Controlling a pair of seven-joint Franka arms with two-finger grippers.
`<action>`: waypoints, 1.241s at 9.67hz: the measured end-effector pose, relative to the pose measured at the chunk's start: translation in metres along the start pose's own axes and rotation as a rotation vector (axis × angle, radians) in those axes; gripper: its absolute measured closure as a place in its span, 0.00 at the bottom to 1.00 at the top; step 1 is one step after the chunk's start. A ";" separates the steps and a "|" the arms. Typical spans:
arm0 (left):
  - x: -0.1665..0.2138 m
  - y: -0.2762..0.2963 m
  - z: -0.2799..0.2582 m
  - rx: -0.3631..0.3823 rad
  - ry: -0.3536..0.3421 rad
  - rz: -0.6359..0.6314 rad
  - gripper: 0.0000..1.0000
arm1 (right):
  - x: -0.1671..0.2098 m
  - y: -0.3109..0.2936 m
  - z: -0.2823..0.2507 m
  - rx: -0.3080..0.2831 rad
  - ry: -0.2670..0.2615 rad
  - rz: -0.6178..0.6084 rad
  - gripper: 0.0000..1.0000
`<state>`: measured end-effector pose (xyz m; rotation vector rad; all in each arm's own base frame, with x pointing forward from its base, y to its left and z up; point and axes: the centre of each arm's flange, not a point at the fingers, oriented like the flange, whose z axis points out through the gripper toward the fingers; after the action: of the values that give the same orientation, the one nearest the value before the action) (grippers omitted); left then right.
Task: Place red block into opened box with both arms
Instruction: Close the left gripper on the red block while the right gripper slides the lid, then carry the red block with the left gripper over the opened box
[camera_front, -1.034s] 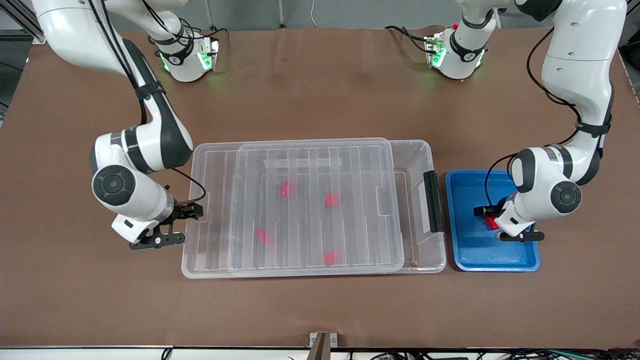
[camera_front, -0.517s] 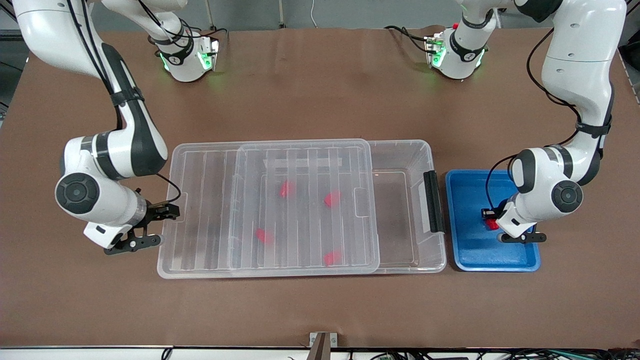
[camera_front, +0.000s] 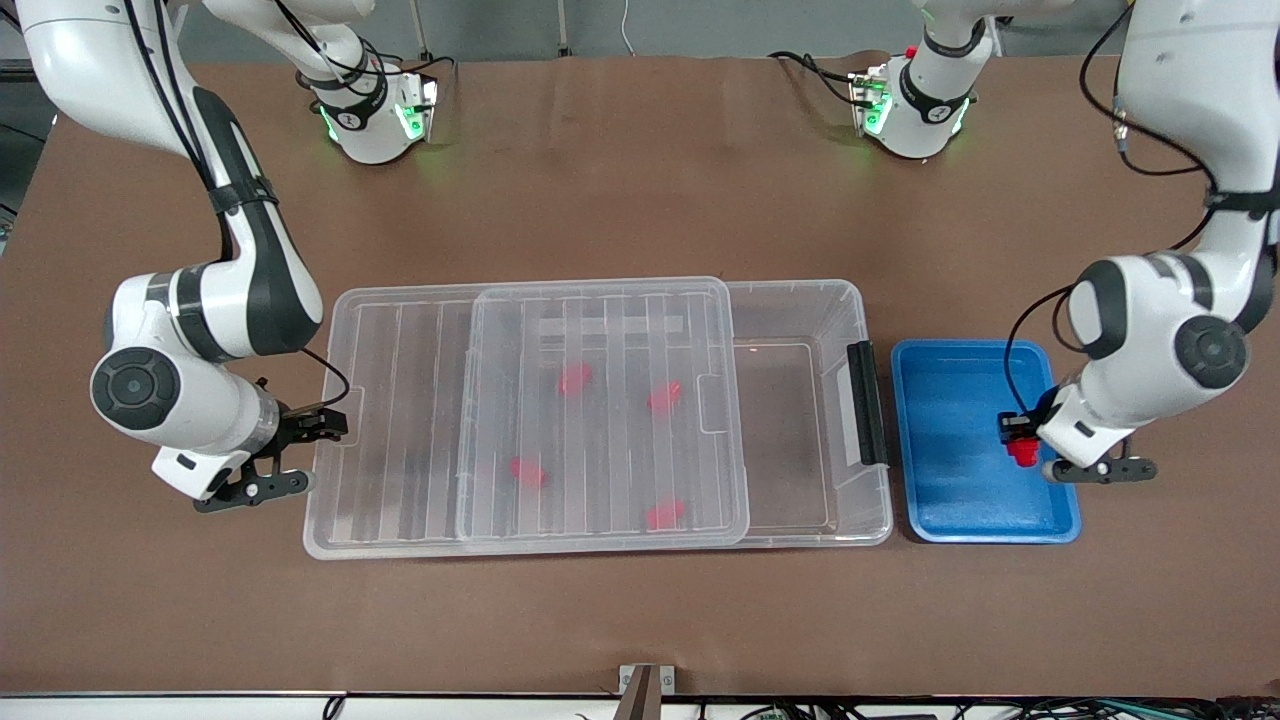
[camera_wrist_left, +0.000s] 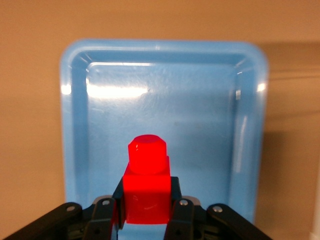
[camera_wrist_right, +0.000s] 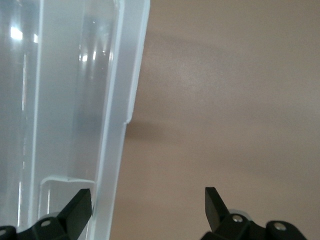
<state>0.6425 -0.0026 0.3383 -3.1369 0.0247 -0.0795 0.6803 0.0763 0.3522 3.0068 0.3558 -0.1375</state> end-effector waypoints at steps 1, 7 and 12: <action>-0.003 0.018 -0.033 -0.010 0.024 0.029 0.65 | 0.001 0.000 -0.008 -0.001 0.011 0.002 0.00; -0.056 0.247 -0.056 -0.068 0.004 0.154 0.65 | -0.100 0.036 -0.230 0.061 0.119 0.381 0.00; -0.058 0.324 0.042 -0.035 -0.091 0.129 0.65 | -0.170 0.091 -0.265 0.118 0.059 0.454 0.00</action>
<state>0.5817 -0.3250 0.2920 -3.1599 0.2302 0.0651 0.5571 -0.0182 0.6411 3.1178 -0.3439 -0.0294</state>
